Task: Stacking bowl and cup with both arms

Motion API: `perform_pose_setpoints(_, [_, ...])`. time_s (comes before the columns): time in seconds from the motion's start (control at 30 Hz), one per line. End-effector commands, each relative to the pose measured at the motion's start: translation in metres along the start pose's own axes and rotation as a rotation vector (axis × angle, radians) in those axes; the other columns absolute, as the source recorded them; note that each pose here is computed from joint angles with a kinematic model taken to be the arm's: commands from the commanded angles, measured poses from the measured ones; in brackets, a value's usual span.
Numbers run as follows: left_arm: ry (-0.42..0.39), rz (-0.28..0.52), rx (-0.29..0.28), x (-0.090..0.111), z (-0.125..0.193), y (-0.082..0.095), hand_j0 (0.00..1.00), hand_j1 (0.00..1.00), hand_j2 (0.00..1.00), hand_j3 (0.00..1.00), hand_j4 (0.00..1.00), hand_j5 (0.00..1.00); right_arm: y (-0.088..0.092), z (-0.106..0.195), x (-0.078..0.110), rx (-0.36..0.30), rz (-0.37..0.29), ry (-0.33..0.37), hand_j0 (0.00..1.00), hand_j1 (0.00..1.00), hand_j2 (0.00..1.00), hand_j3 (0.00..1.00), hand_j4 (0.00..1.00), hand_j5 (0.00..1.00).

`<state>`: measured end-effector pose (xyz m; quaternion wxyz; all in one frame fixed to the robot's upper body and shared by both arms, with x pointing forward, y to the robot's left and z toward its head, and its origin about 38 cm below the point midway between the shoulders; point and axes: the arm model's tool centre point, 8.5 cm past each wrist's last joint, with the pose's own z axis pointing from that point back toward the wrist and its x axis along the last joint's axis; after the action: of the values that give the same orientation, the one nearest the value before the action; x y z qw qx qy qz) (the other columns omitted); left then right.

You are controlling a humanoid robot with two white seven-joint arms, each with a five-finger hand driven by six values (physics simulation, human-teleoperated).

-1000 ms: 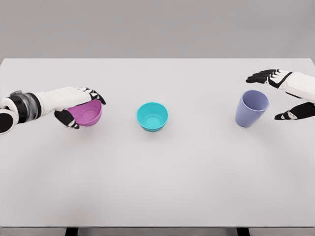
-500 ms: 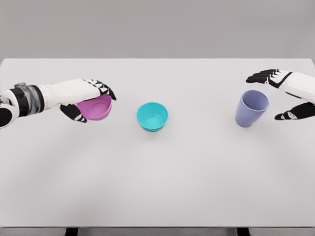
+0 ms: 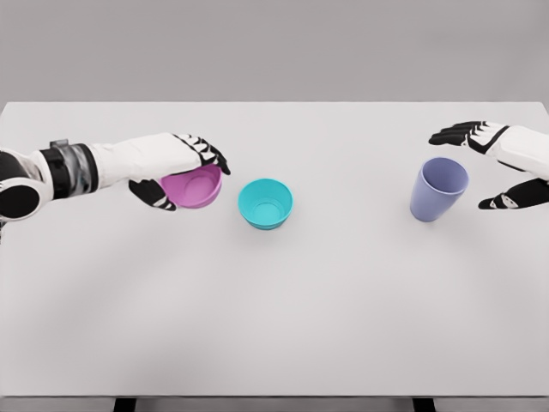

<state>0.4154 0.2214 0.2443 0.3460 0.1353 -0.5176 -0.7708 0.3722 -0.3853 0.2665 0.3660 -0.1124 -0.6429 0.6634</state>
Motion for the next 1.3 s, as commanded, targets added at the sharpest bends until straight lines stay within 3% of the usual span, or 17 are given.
perform_pose_setpoints(0.0, [-0.023,0.001,0.01,0.006,-0.006,0.001,0.67,0.67,0.67,0.67,0.67,0.67,0.0,0.0,0.0,-0.003,-0.007,0.0,1.0,1.0,1.0,1.0,1.0,1.0])
perform_pose_setpoints(0.93, [-0.113,-0.031,0.017,0.043,-0.055,0.009,0.66,0.66,0.66,0.66,0.66,0.66,-0.001,0.0,0.0,-0.004,-0.006,-0.001,1.0,1.0,1.0,1.0,1.0,1.0])
perform_pose_setpoints(1.27, [-0.108,-0.028,0.009,0.046,-0.078,0.005,0.66,0.66,0.66,0.66,0.66,0.66,0.0,0.001,0.0,-0.002,-0.006,0.001,1.0,1.0,1.0,1.0,1.0,1.0])
